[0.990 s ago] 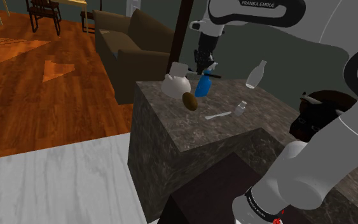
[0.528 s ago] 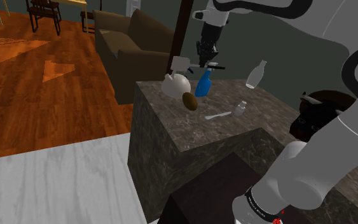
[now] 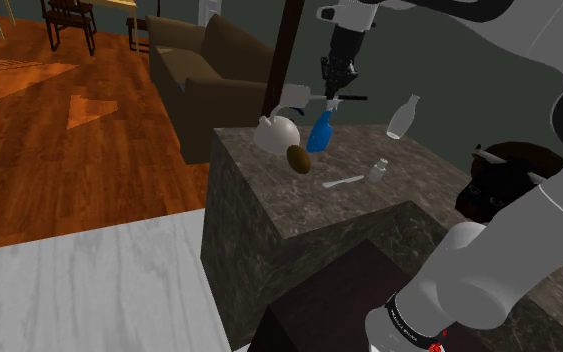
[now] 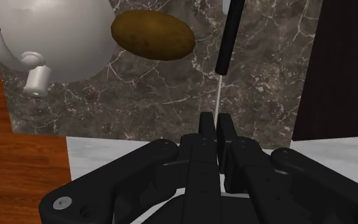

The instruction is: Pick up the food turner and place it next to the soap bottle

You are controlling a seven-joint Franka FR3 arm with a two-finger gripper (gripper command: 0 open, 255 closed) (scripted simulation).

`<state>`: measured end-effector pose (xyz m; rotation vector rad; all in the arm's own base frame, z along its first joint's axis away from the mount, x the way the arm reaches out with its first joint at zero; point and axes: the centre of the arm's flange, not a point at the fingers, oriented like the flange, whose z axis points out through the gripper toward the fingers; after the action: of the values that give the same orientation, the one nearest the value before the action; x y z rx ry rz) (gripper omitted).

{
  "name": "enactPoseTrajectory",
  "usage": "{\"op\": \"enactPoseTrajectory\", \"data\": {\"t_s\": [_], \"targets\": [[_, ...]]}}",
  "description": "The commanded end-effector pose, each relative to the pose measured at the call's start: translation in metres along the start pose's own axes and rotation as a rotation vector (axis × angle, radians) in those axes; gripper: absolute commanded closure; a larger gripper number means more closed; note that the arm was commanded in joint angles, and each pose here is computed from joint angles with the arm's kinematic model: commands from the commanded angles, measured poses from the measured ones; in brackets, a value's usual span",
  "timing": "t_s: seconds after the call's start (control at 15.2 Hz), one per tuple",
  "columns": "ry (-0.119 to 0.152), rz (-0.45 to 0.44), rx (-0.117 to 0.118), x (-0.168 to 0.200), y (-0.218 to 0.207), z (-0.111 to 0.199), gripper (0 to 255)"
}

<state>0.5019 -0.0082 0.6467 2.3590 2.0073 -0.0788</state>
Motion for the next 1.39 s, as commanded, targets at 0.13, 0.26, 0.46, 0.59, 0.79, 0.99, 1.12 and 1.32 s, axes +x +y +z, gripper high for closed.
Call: {"op": "enactPoseTrajectory", "data": {"t_s": [0.13,0.26,0.46,0.59,0.79,0.99,1.12,1.32], "targets": [[0.0,0.0,-0.001,-0.035,-0.04,0.002,255],[0.0,0.0,-0.001,-0.053,-0.059,0.003,255],[0.0,0.0,-0.001,-0.079,-0.089,0.005,255],[0.0,0.0,-0.001,-0.096,-0.109,0.006,255],[0.0,0.0,-0.001,-0.123,-0.138,0.008,255],[0.0,0.0,-0.001,-0.149,-0.168,0.01,255],[0.0,0.0,-0.001,-0.166,-0.187,0.011,255],[0.0,0.0,-0.001,-0.193,-0.217,0.012,255]]}}
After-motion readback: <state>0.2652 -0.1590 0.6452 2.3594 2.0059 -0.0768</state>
